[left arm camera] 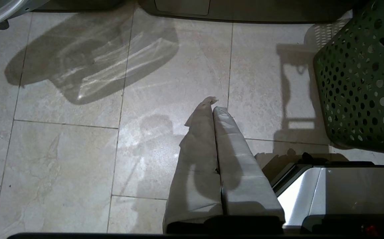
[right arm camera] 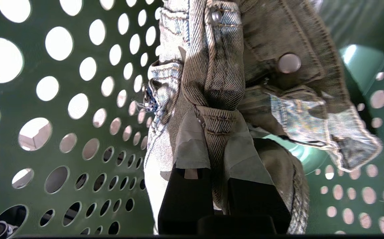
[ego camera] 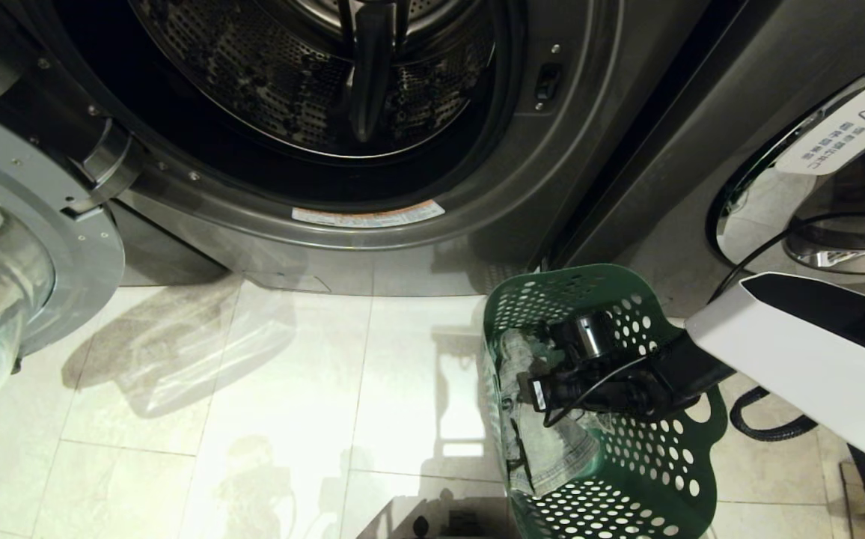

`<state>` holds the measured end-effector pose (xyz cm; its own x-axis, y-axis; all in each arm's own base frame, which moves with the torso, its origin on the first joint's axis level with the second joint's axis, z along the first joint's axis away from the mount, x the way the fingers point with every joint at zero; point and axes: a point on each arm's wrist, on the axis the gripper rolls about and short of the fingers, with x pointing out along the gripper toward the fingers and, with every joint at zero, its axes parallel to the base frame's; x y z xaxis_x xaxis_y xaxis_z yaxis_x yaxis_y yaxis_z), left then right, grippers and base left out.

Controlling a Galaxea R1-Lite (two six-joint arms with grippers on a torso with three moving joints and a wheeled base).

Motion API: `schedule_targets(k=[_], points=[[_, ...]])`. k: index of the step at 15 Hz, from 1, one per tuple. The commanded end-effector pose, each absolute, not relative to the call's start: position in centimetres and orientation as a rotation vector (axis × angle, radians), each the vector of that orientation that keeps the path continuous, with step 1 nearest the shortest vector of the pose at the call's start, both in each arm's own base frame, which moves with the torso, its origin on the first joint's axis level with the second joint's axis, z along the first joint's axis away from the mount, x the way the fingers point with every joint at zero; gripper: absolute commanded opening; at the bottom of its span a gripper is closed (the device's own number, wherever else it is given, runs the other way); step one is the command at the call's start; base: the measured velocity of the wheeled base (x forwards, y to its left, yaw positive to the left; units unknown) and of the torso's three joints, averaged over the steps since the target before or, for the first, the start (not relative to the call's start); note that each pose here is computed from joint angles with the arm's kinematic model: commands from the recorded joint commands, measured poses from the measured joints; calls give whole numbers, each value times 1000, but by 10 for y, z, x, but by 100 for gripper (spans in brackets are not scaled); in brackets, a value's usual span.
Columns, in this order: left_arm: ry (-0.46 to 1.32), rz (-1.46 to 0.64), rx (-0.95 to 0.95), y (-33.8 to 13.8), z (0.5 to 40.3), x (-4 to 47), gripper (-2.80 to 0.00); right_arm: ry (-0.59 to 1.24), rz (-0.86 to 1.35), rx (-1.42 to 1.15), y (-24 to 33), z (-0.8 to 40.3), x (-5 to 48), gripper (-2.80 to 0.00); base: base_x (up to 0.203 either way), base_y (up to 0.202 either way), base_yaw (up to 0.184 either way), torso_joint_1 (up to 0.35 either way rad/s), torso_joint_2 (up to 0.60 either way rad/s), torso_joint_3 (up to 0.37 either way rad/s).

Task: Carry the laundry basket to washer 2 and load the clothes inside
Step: Place the clothes into the washing machine

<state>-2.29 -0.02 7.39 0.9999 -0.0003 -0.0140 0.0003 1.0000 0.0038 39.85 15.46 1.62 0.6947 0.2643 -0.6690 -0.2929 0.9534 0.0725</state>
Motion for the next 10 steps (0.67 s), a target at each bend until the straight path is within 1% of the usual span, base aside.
schedule_targets(k=[1, 5, 7, 10], points=[[14, 0, 5, 0, 74, -23, -280, 728, 306, -36, 152, 20, 399, -280, 0, 0, 0, 0, 0, 0], [14, 0, 3, 0, 74, -23, -280, 712, 312, -29, 148, 32, 396, -280, 0, 0, 0, 0, 0, 0], [14, 0, 3, 0, 74, -23, -280, 703, 367, -16, 147, 43, 389, -280, 0, 0, 0, 0, 0, 0], [14, 0, 3, 0, 74, -23, -280, 704, 371, -17, 145, 44, 387, -280, 0, 0, 0, 0, 0, 0]])
